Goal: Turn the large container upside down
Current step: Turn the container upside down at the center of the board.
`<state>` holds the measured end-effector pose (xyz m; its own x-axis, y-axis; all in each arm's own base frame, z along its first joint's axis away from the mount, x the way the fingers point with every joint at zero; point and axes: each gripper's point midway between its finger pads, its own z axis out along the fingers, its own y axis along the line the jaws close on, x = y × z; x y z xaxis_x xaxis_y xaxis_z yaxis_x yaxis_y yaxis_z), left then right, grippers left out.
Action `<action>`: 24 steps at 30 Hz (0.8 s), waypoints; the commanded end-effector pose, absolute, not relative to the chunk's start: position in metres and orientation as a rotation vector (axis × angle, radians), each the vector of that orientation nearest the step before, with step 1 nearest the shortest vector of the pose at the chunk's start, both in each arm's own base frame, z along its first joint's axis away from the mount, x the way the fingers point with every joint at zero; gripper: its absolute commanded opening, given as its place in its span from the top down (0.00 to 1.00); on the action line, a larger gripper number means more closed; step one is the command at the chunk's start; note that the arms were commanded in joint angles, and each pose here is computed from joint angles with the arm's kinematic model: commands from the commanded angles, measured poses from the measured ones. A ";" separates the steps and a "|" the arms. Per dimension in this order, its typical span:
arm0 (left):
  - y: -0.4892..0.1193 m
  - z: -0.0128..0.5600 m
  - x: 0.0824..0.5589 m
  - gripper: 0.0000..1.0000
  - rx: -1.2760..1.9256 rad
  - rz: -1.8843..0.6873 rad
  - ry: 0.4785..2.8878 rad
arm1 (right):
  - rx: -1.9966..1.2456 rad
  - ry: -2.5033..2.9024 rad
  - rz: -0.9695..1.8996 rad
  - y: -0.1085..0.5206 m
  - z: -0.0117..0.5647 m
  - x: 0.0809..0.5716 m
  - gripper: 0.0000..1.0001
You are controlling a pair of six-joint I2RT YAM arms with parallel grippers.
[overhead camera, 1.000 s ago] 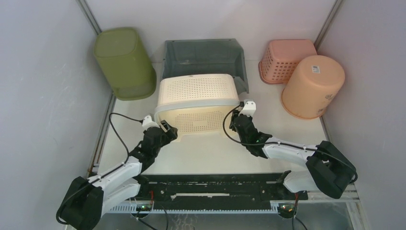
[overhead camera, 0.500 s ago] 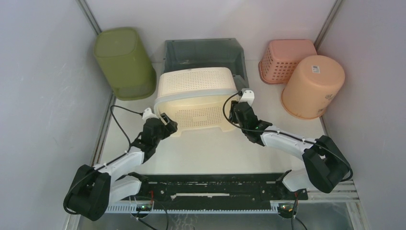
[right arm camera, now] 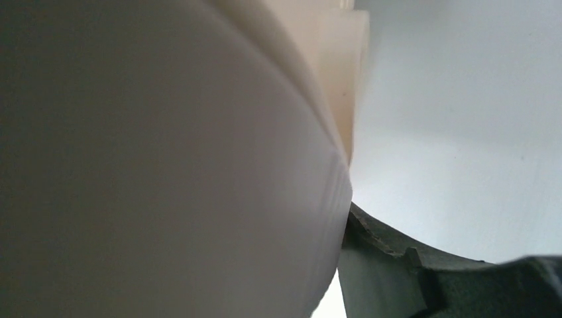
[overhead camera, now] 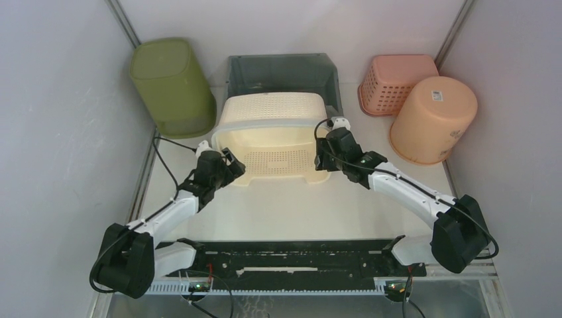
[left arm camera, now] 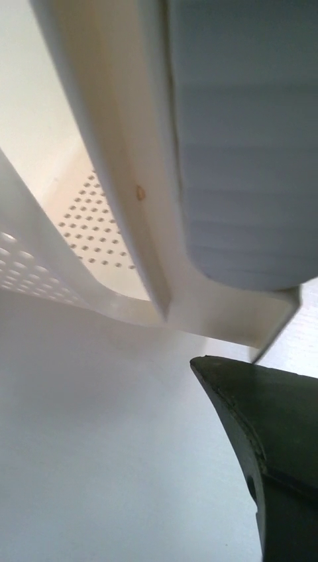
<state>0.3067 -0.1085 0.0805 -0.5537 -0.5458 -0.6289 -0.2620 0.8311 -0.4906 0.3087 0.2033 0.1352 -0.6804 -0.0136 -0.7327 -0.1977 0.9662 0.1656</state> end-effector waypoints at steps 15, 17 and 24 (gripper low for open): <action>-0.128 0.085 0.266 0.00 -0.395 -0.561 2.197 | -0.252 2.371 0.587 0.226 0.100 0.245 0.00; -0.127 0.090 0.263 0.00 -0.401 -0.574 2.180 | -0.303 2.373 0.632 0.229 0.107 0.235 0.00; -0.141 0.108 0.260 0.00 -0.339 -0.658 2.194 | -0.439 2.566 0.610 0.224 0.106 0.201 0.00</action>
